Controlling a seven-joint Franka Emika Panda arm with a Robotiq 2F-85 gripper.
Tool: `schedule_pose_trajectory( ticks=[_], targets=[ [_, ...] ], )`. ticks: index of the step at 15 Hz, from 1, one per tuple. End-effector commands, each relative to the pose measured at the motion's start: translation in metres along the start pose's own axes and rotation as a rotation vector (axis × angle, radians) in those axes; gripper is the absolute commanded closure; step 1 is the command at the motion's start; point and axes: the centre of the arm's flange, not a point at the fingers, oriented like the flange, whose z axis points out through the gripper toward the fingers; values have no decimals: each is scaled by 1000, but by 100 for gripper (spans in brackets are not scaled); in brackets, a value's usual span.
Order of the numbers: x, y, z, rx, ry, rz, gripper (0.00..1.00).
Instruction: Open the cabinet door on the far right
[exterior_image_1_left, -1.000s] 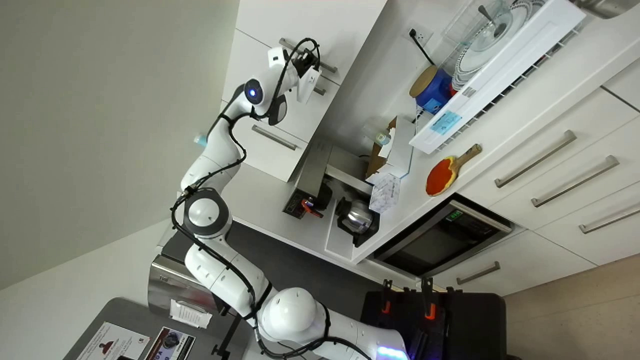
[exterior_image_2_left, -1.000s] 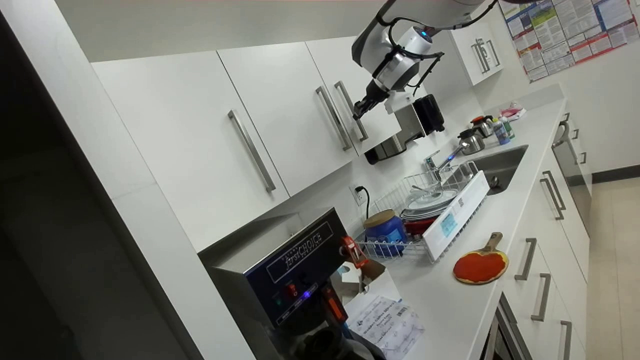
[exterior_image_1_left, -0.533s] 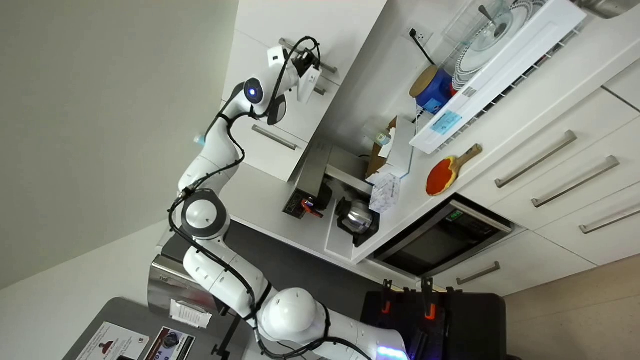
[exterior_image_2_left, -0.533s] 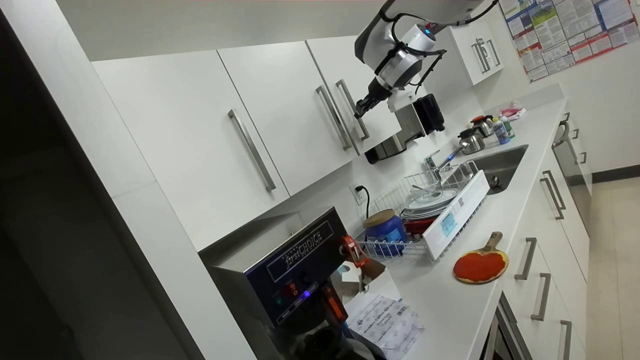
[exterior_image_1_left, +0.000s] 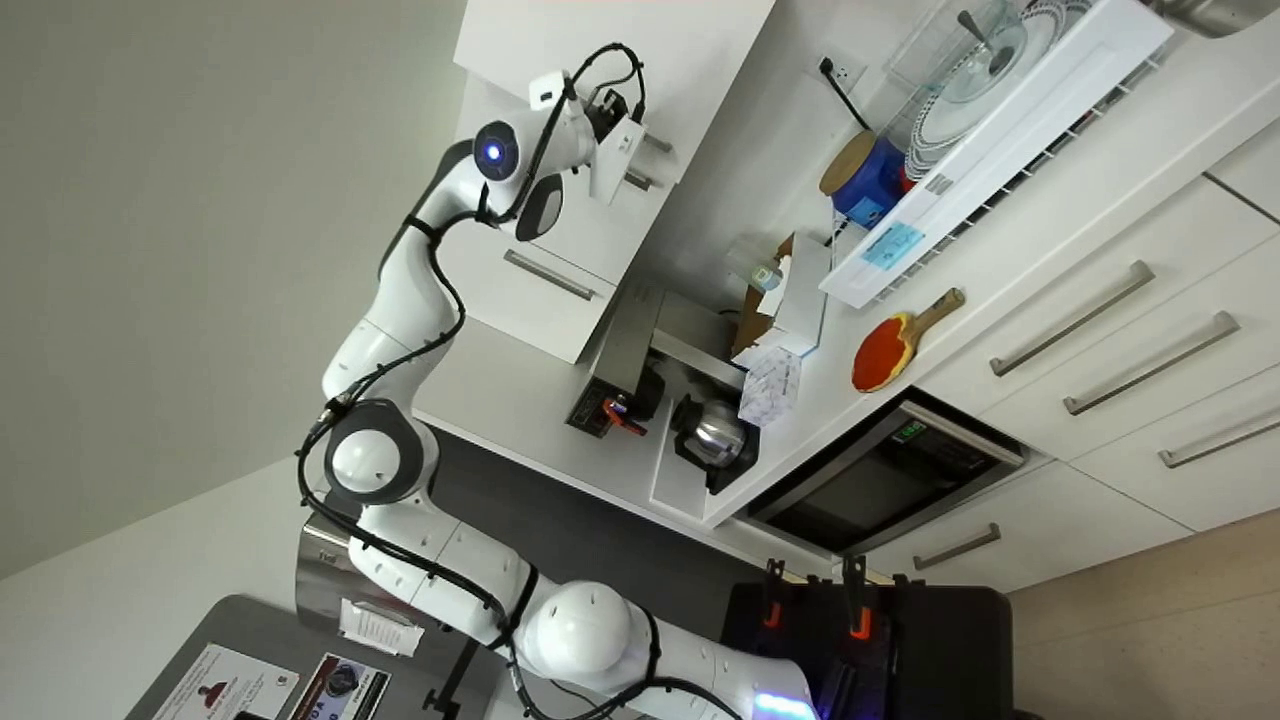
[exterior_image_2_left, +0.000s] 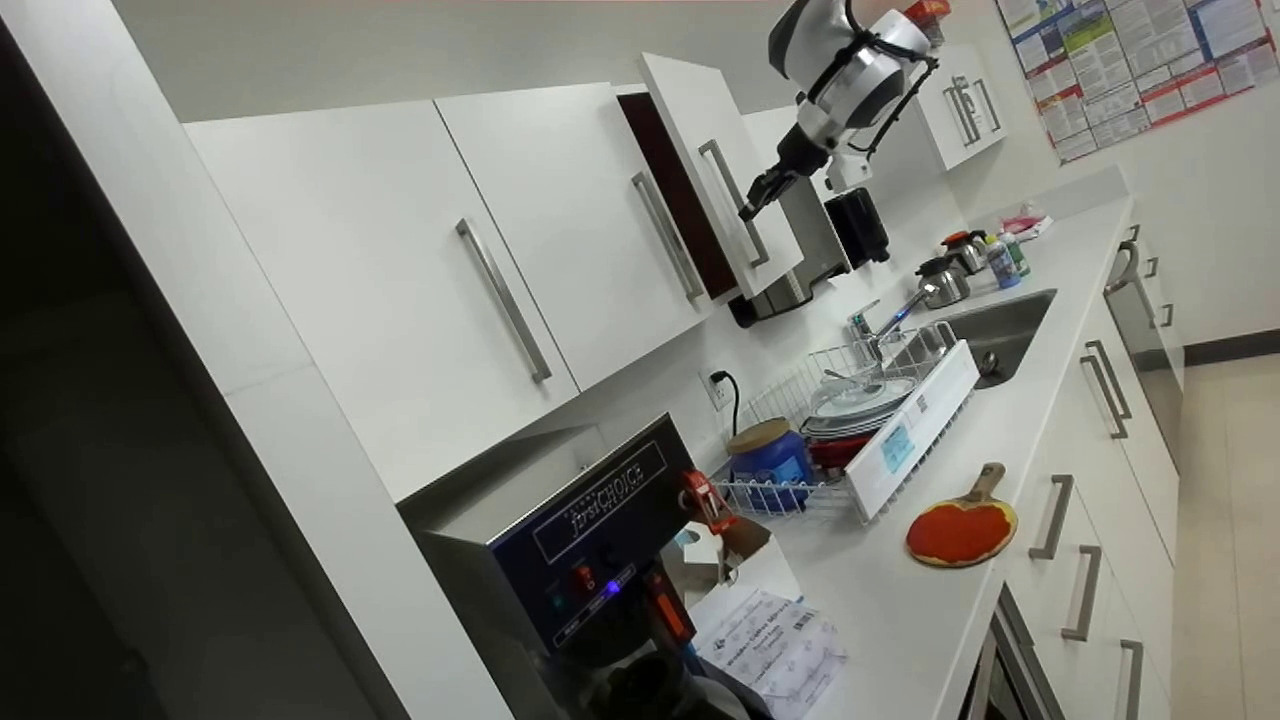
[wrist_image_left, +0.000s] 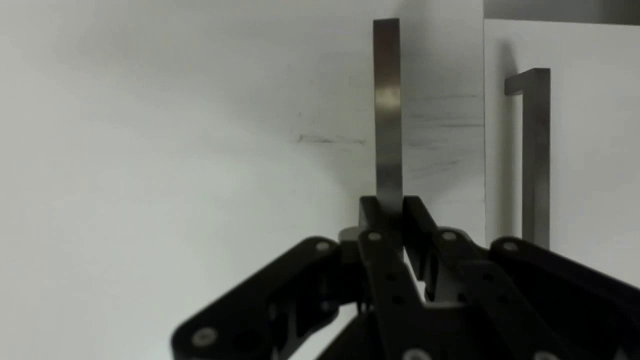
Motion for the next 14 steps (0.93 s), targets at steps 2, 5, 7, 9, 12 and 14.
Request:
schedule_pose_trajectory(
  ticks=[2,5,7,9,12,14],
  targets=[
    [-5,36,-79,90,18,29,96],
    [-14,60,-105,168,0,25,96],
    [-20,74,-119,214,-7,24,96],
    [-23,82,-127,237,-11,17,96],
    [-23,90,-131,245,-16,18,96],
    [-23,95,-136,241,-3,27,96]
  ],
)
